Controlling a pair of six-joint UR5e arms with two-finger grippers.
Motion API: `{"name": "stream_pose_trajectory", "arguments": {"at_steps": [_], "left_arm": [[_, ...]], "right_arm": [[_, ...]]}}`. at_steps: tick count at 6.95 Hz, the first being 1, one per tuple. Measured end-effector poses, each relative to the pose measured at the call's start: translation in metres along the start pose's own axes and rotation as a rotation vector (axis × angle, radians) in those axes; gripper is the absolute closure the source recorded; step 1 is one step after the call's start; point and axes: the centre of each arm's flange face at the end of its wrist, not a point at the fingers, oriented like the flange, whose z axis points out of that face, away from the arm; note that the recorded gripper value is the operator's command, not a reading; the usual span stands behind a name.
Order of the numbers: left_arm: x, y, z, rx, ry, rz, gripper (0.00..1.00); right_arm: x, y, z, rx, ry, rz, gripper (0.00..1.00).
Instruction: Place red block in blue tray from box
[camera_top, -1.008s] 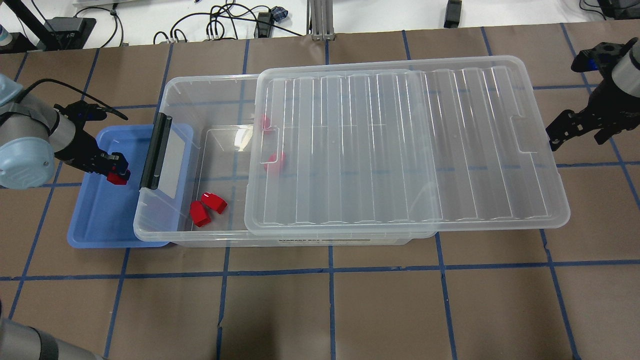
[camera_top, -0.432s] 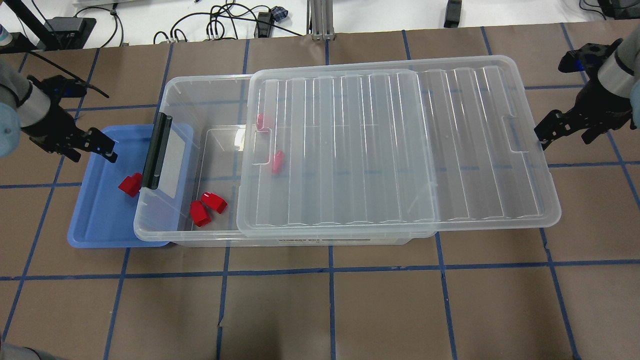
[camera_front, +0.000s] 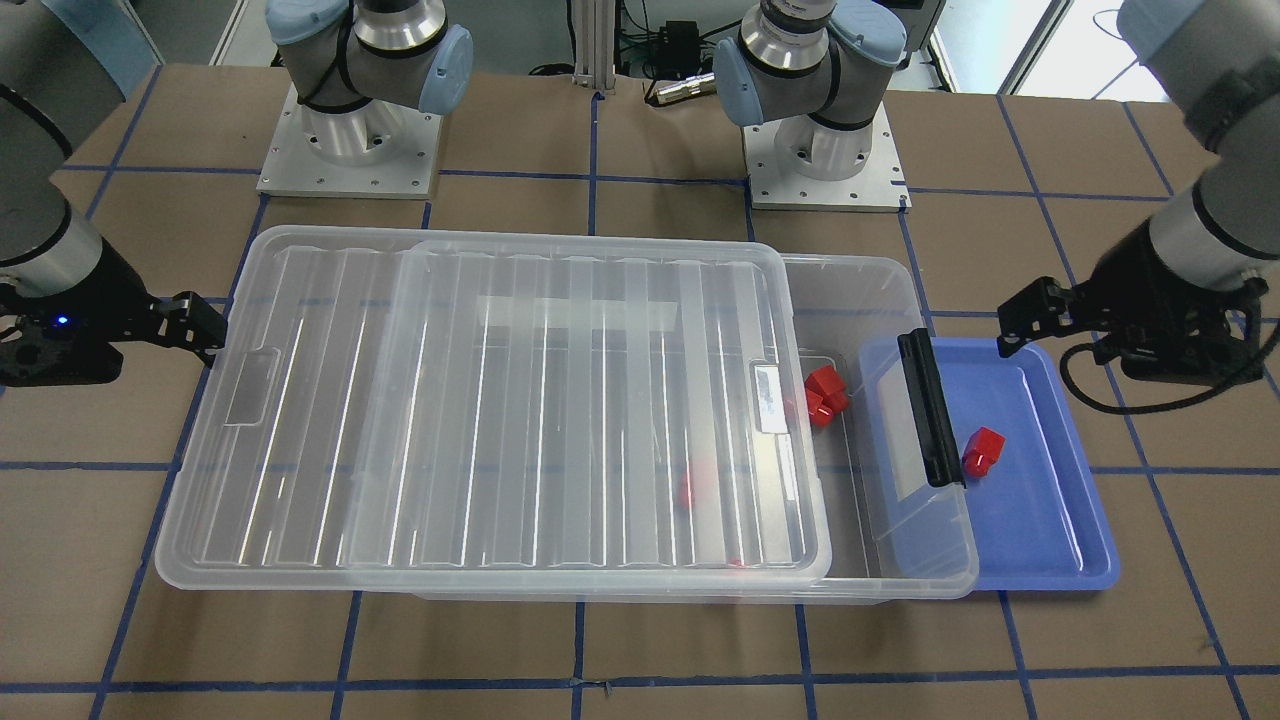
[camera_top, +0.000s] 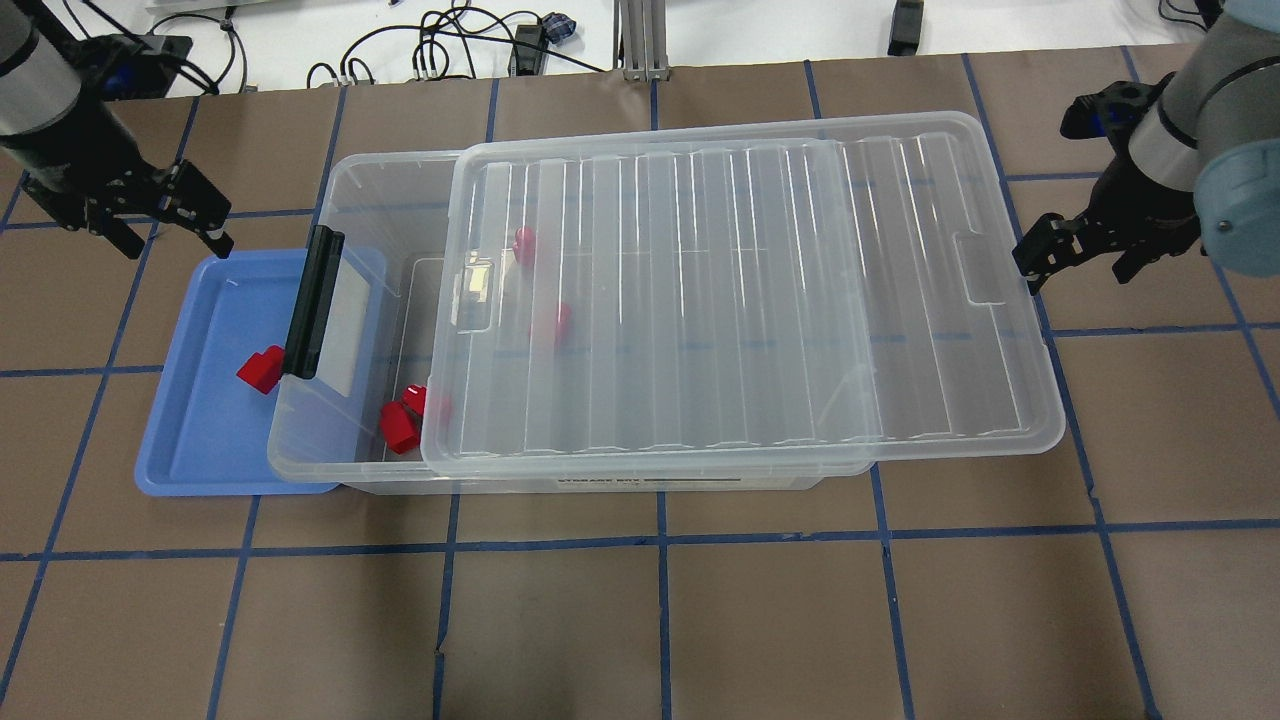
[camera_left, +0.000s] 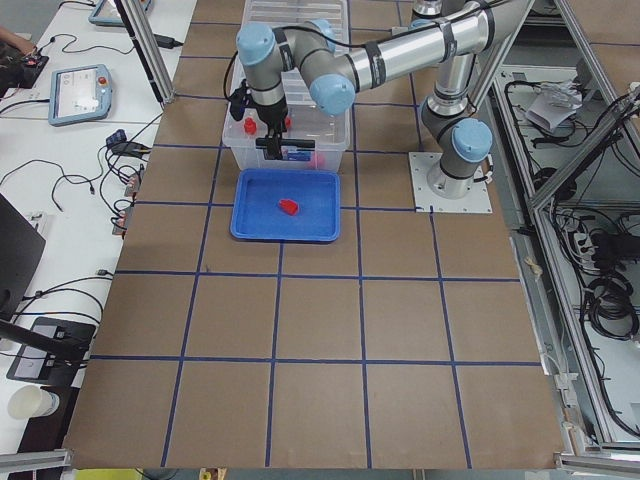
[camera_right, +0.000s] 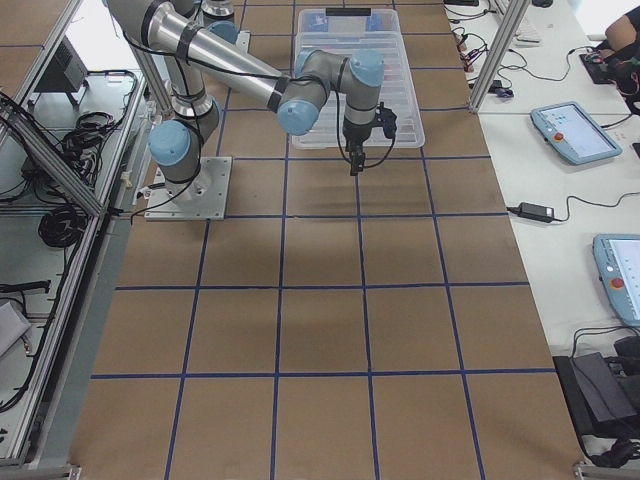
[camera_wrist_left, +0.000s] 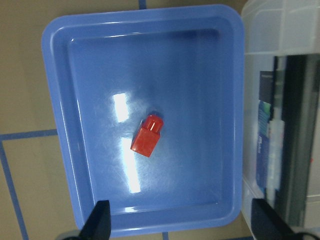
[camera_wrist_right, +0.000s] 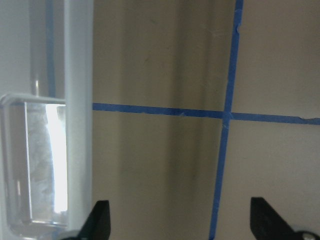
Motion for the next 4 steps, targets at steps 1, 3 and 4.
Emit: {"name": "stream_pose_trajectory", "arguments": {"at_steps": [1, 3, 4], "left_arm": [[0.048, 0.009, -0.019, 0.015, -0.015, -0.036, 0.00], [0.134, 0.031, -0.035, 0.044, -0.030, -0.080, 0.00], [0.162, 0.040, -0.037, 0.053, -0.029, -0.116, 0.00]], "right_arm": [[-0.025, -0.002, -0.001, 0.002, 0.001, 0.021, 0.00], [-0.069, -0.003, -0.004, 0.009, 0.002, 0.010, 0.00], [-0.086, -0.003, -0.005, 0.012, 0.003, -0.016, 0.00]]}}
